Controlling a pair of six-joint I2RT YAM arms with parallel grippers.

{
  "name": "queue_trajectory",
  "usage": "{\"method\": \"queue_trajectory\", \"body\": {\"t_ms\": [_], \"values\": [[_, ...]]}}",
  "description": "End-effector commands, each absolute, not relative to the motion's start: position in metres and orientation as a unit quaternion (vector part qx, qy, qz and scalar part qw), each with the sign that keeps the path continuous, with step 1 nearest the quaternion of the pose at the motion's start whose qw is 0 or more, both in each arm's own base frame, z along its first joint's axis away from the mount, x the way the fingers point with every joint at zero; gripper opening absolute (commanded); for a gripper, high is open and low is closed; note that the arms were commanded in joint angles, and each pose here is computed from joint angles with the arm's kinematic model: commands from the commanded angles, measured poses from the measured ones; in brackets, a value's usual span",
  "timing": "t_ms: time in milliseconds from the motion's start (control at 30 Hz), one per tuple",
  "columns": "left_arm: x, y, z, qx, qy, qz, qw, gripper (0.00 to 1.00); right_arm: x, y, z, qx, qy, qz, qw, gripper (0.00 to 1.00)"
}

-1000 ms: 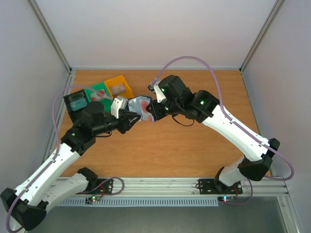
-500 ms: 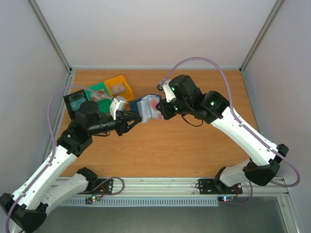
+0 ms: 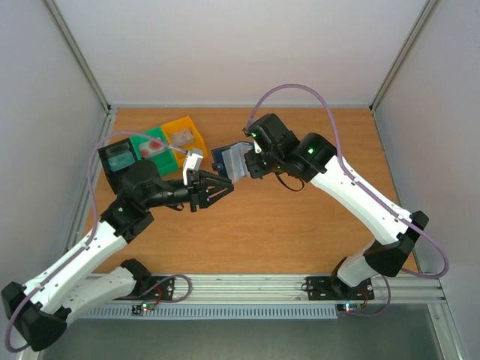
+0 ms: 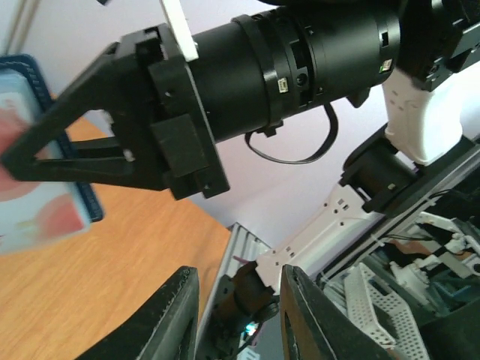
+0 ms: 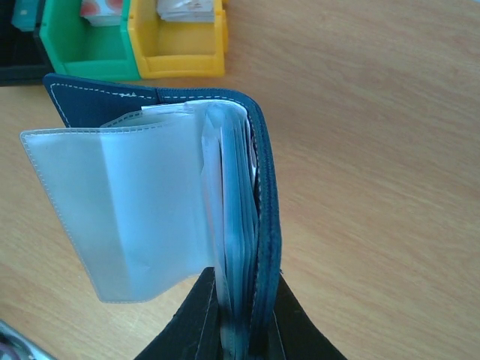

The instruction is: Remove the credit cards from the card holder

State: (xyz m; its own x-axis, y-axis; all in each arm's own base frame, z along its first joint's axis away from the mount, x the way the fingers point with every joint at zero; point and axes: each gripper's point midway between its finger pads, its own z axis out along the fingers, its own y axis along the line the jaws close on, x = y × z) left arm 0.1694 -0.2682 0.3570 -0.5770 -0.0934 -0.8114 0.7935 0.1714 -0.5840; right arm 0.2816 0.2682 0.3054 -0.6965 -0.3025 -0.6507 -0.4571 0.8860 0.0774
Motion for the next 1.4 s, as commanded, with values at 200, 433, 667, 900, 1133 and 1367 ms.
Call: {"method": "queue_trajectory", "body": {"t_ms": [200, 433, 667, 900, 1133, 1367], "values": [[0.205, -0.275, 0.374, 0.198, 0.669, -0.569, 0.435, 0.34, 0.263, 0.303, 0.339, -0.226, 0.884, 0.246, 0.327, 0.01], [0.223, -0.263, 0.343, 0.182, 0.715, -0.509, 0.444, 0.33, 0.246, 0.306, 0.348, -0.246, 0.871, 0.285, 0.317, 0.01], [0.244, -0.234, 0.310, 0.154, 0.775, -0.418, 0.447, 0.30, 0.223, 0.315, 0.360, -0.291, 0.840, 0.337, 0.310, 0.01], [0.218, -0.248, 0.334, 0.234, 0.715, -0.476, 0.455, 0.31, 0.199, 0.319, 0.370, -0.348, 0.801, 0.379, 0.307, 0.01], [0.207, -0.247, 0.337, 0.243, 0.715, -0.486, 0.440, 0.30, 0.174, 0.321, 0.393, -0.397, 0.741, 0.432, 0.325, 0.01], [0.176, -0.258, 0.382, 0.299, 0.627, -0.566, 0.444, 0.40, 0.147, 0.326, 0.410, -0.437, 0.677, 0.495, 0.324, 0.01]]}}
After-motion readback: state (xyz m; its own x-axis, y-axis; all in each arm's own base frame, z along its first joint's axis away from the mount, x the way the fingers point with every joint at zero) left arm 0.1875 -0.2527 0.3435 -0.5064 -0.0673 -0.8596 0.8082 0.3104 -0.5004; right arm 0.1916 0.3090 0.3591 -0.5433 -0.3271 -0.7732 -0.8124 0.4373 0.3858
